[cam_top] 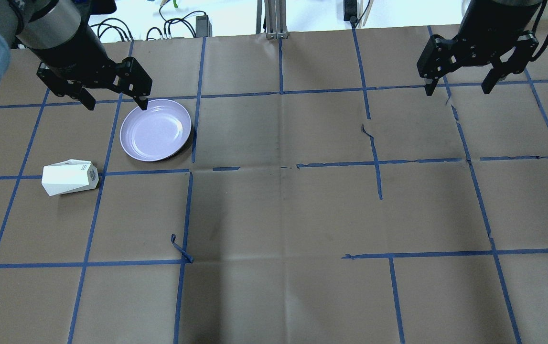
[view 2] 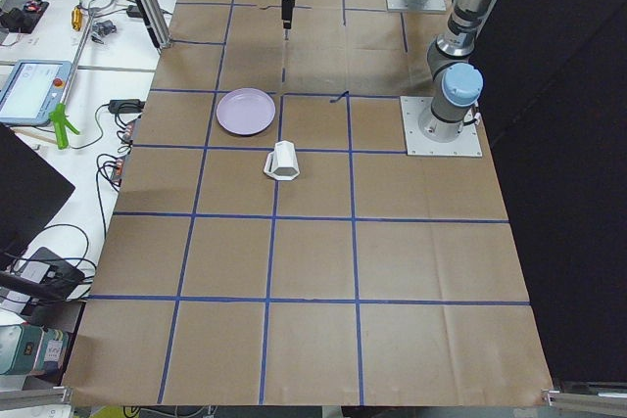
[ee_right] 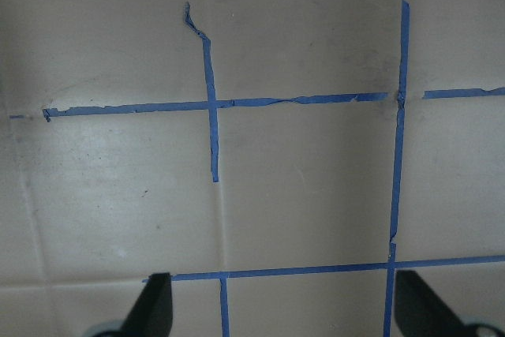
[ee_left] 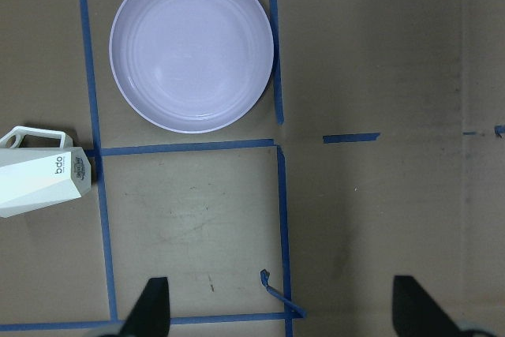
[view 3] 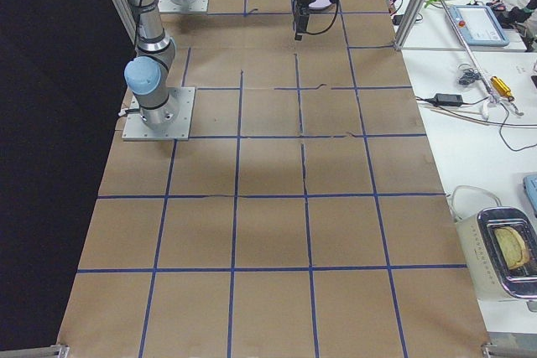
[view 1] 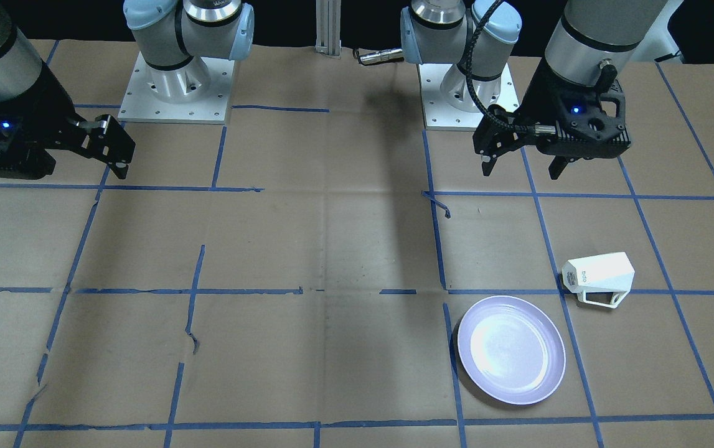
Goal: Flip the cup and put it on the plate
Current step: 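Move the left gripper down toward the white faceted mug lying on its side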
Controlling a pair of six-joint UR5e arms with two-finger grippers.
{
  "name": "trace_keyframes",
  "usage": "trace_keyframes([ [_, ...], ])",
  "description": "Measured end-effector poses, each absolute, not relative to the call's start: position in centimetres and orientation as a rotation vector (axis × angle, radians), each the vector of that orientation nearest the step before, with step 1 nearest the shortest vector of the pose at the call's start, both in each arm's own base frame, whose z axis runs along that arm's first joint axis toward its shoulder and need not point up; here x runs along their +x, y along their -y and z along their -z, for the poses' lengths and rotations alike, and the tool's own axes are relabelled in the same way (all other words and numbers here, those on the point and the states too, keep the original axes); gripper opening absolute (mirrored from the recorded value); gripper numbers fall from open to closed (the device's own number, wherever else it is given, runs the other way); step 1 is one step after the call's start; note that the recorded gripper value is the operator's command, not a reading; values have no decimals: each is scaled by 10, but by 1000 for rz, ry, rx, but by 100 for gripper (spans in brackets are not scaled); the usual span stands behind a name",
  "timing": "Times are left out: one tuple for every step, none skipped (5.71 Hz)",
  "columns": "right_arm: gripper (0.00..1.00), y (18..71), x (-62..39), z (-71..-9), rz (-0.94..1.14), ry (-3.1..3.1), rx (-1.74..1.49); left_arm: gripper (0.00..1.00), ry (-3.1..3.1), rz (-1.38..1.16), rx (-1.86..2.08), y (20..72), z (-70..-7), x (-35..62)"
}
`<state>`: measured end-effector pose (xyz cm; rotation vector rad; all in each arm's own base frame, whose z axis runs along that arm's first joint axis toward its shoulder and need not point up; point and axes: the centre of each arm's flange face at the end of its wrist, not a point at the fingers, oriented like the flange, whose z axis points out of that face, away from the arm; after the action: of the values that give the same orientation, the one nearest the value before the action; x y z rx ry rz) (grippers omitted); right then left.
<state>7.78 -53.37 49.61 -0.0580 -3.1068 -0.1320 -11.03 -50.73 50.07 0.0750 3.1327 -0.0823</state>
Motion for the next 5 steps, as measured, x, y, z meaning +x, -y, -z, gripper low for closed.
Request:
trace_keyframes([
  [100, 534, 78, -496, 132, 3107, -58, 98, -3132, 93, 57, 509, -504, -101],
  [100, 534, 78, -496, 132, 3107, -58, 98, -3132, 108, 14, 513, -515, -76],
  [100, 534, 78, -496, 132, 3107, -58, 98, -3133, 88, 0, 516, -534, -37],
  [100, 534, 78, -496, 132, 3107, -58, 98, -3138, 33, 82, 513, -548, 11],
  [100, 534, 78, -496, 132, 3107, -58, 98, -3175, -1, 183, 505, -551, 70],
])
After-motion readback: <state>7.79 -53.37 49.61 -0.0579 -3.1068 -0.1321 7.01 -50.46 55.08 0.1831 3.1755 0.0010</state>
